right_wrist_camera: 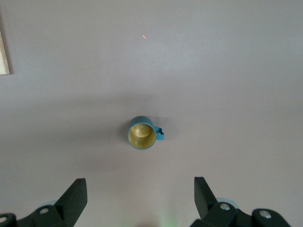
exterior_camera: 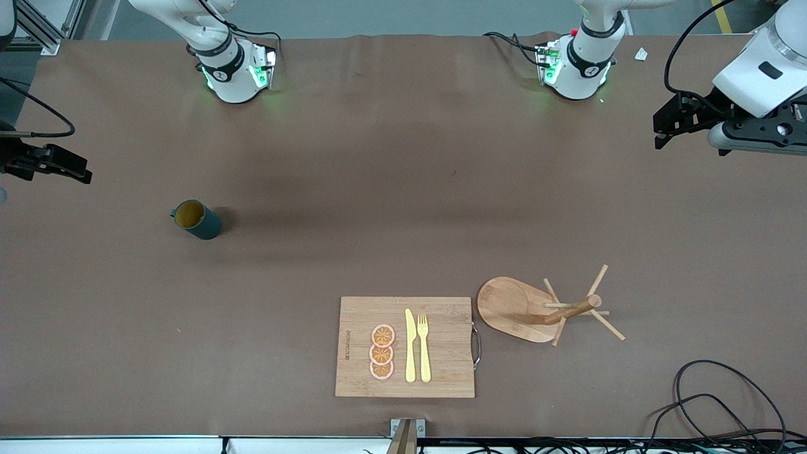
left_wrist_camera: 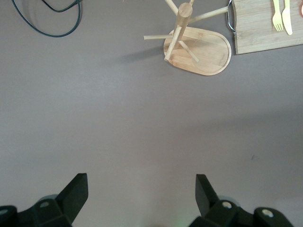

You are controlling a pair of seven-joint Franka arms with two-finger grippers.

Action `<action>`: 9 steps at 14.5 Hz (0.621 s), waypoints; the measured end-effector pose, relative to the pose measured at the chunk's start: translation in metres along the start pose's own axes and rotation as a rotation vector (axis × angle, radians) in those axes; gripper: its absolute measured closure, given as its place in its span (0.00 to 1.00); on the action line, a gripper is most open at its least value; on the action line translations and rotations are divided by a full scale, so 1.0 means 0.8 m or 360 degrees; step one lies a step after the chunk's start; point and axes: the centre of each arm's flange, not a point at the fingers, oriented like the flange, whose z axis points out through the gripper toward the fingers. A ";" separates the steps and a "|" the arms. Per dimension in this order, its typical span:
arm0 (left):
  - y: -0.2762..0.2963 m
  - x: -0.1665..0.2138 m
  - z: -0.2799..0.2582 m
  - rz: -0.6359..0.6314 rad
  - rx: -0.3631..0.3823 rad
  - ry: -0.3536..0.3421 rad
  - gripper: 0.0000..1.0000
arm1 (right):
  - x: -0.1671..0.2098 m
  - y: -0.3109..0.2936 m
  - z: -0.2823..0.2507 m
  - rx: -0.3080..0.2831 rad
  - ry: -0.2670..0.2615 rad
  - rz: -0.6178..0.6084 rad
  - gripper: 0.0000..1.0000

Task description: Transfer cup from left to right arm and place

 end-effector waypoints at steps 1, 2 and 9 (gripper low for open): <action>0.000 0.000 0.000 0.0000 0.0000 0.0000 0.00 | 0.001 0.000 -0.001 0.0001 0.0010 0.0000 0.00; 0.000 0.000 0.000 0.0000 0.0000 0.0001 0.00 | 0.002 -0.001 -0.001 0.0004 0.0015 -0.0001 0.00; 0.000 0.000 -0.001 -0.0001 0.0000 0.0003 0.00 | 0.012 0.000 0.003 0.0024 0.0064 0.0005 0.00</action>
